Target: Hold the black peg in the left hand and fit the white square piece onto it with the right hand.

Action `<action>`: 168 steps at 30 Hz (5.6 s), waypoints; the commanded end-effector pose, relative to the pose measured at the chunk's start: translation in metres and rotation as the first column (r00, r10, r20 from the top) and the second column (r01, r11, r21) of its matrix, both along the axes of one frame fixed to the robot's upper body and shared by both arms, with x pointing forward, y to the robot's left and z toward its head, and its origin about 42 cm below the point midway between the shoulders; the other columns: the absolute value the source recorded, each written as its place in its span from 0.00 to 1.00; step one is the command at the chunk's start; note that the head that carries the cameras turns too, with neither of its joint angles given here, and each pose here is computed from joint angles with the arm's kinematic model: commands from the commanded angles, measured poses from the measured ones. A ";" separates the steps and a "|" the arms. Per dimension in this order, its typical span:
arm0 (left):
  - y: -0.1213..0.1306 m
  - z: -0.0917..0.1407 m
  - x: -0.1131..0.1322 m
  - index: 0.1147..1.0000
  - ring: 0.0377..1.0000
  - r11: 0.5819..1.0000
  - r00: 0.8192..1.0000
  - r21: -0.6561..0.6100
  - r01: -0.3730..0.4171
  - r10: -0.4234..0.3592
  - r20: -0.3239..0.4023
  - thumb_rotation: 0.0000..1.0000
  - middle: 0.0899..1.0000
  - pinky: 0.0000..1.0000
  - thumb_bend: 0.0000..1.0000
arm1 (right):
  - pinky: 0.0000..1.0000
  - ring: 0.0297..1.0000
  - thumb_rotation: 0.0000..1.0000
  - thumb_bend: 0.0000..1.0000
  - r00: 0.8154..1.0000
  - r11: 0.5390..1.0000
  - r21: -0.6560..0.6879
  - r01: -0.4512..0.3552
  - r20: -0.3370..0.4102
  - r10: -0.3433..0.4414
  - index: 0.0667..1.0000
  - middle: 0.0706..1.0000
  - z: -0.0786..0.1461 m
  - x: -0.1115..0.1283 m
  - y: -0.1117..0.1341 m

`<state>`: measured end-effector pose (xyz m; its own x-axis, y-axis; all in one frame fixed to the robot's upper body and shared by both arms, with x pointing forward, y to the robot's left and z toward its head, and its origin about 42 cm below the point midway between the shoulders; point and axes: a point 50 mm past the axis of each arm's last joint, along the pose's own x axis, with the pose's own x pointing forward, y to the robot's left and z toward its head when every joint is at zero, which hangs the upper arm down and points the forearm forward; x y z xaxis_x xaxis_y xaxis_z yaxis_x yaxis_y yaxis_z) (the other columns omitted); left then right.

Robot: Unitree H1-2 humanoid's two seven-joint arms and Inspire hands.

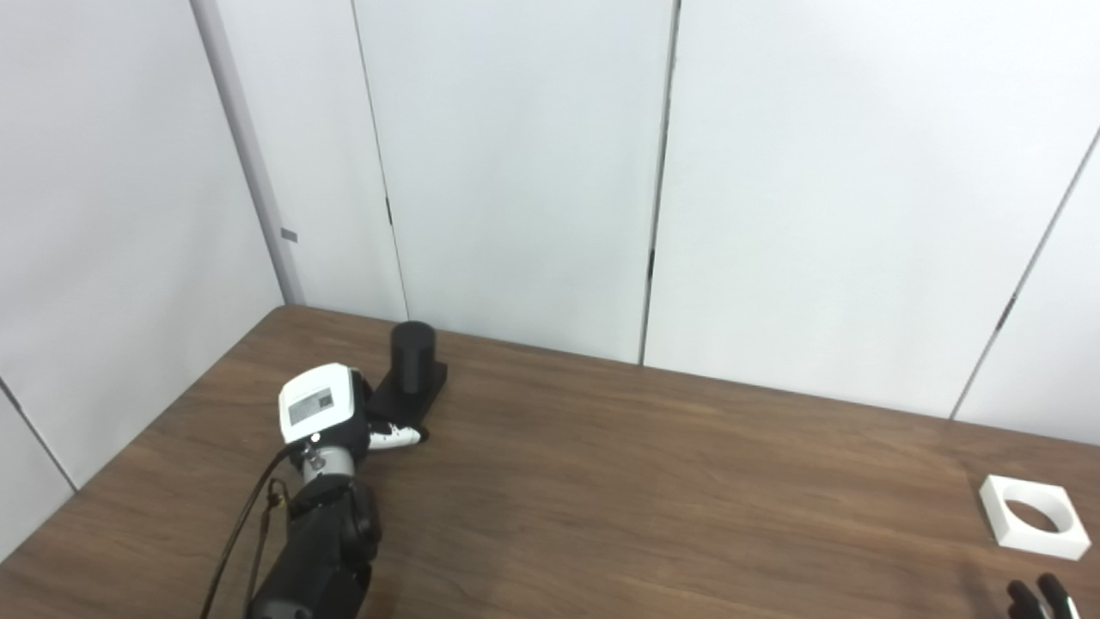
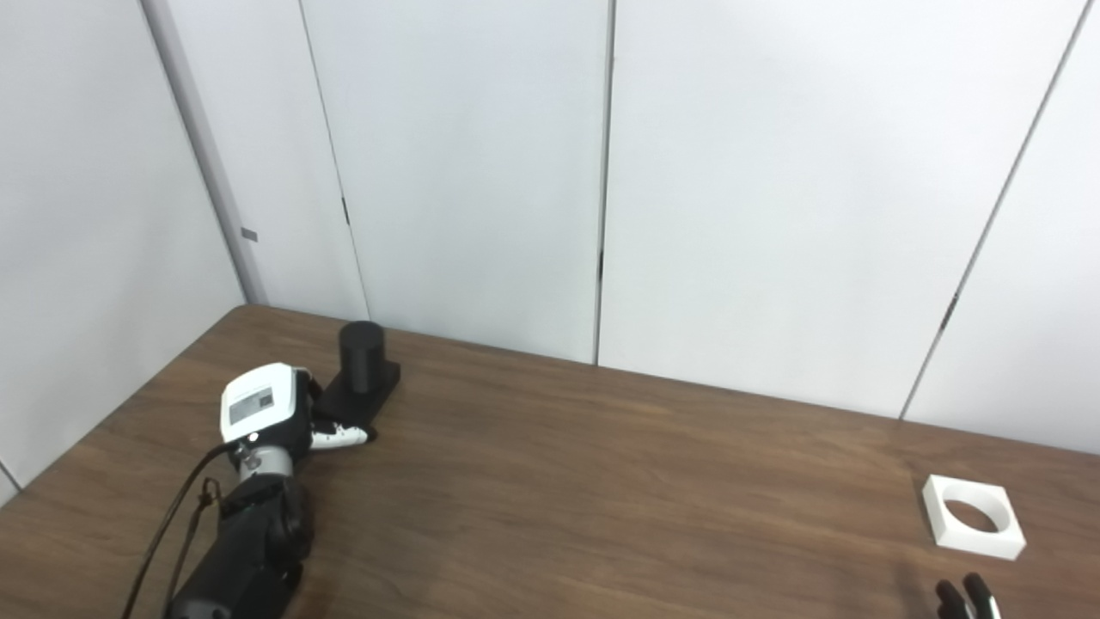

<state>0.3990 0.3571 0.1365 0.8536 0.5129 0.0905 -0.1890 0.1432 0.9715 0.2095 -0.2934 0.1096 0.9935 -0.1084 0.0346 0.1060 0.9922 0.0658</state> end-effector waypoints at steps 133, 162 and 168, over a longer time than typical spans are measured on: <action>-0.172 -0.024 -0.099 0.42 0.87 0.242 0.206 -0.169 0.956 -0.957 -0.205 0.05 0.77 0.96 0.51 | 1.00 0.89 0.88 0.65 0.998 0.999 -0.020 0.040 -0.049 -0.041 1.00 0.86 0.030 0.000 0.044; -0.176 -0.015 -0.093 0.43 0.87 0.177 0.142 -0.236 0.955 -0.977 -0.159 0.06 0.76 0.96 0.51 | 1.00 0.86 0.88 0.63 0.998 0.999 -0.011 0.045 -0.040 -0.045 1.00 0.85 0.031 0.001 0.044; -0.171 -0.004 -0.092 0.43 0.89 0.238 0.186 -0.291 0.926 -0.963 -0.196 0.09 0.80 0.99 0.51 | 1.00 0.87 0.88 0.64 0.998 0.999 -0.009 0.043 -0.045 -0.043 1.00 0.85 0.030 0.002 0.044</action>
